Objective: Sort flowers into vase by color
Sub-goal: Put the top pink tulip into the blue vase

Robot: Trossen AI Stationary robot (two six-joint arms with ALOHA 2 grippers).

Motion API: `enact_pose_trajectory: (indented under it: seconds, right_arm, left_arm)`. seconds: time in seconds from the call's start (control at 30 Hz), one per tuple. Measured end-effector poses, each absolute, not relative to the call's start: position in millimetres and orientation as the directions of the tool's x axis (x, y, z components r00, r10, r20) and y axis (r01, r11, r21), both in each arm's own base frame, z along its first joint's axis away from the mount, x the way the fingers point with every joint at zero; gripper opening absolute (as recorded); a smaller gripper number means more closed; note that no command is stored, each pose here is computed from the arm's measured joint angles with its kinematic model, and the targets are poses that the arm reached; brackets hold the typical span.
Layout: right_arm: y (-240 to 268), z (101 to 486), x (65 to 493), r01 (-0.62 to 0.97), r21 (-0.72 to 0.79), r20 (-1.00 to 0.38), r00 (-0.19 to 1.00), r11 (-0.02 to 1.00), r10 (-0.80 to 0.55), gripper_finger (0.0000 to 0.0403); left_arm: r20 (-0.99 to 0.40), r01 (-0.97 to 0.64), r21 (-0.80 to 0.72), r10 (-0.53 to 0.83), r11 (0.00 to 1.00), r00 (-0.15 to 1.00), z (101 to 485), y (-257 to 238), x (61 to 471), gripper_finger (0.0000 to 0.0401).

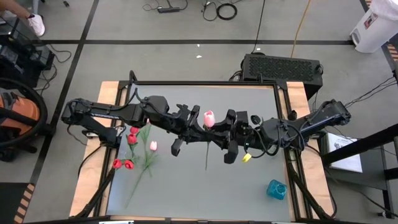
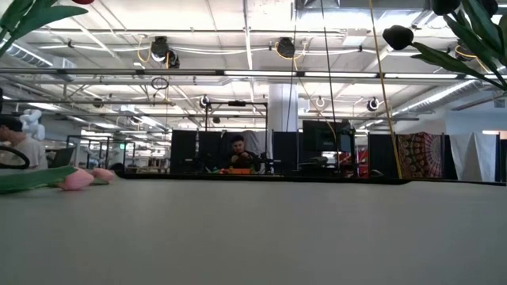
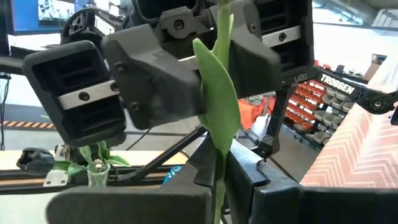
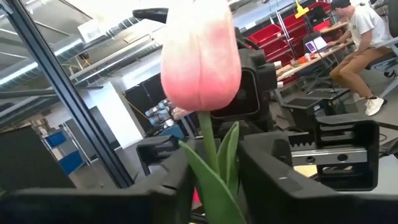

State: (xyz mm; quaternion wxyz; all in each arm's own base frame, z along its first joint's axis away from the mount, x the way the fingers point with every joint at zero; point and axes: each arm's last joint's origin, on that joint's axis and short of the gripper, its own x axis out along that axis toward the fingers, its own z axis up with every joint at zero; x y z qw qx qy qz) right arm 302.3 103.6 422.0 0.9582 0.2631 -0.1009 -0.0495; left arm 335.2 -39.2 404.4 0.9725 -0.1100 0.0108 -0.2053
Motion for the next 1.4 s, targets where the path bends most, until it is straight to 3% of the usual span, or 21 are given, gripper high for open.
enact_pose_trajectory:
  seconds: [0.2,0.27,0.43,0.73,0.9,1.4]
  right_arm:
    - [104,422,302,0.044,0.511,0.167,0.975,0.859,-0.149,0.002]
    - [104,422,302,0.047,0.493,0.166,0.975,0.869,-0.147,0.0007]
    - [104,422,303,0.023,0.484,0.168,0.979,0.875,-0.118,0.0003]
    - [105,422,302,0.008,0.472,0.168,0.981,0.882,-0.099,0.0001]
    - [103,427,298,0.003,0.471,0.181,0.978,0.882,-0.1,0.0001]
    - [97,463,237,-0.05,0.425,0.23,0.972,0.904,-0.054,0.0]
  left_arm:
    - [0.024,0.398,-0.219,-0.403,0.891,0.915,404,-39,335,0.002]
    - [0.024,0.4,-0.219,-0.405,0.89,0.914,404,-39,335,0.002]
    - [0.024,0.414,-0.219,-0.419,0.884,0.908,404,-40,335,0.0033]
    - [0.014,0.411,-0.223,-0.419,0.884,0.908,406,-39,332,0.0118]
    - [-0.018,0.382,-0.233,-0.397,0.894,0.918,412,-31,319,0.0146]
    - [-0.161,0.202,-0.265,-0.25,0.943,0.955,425,6,271,0.0153]
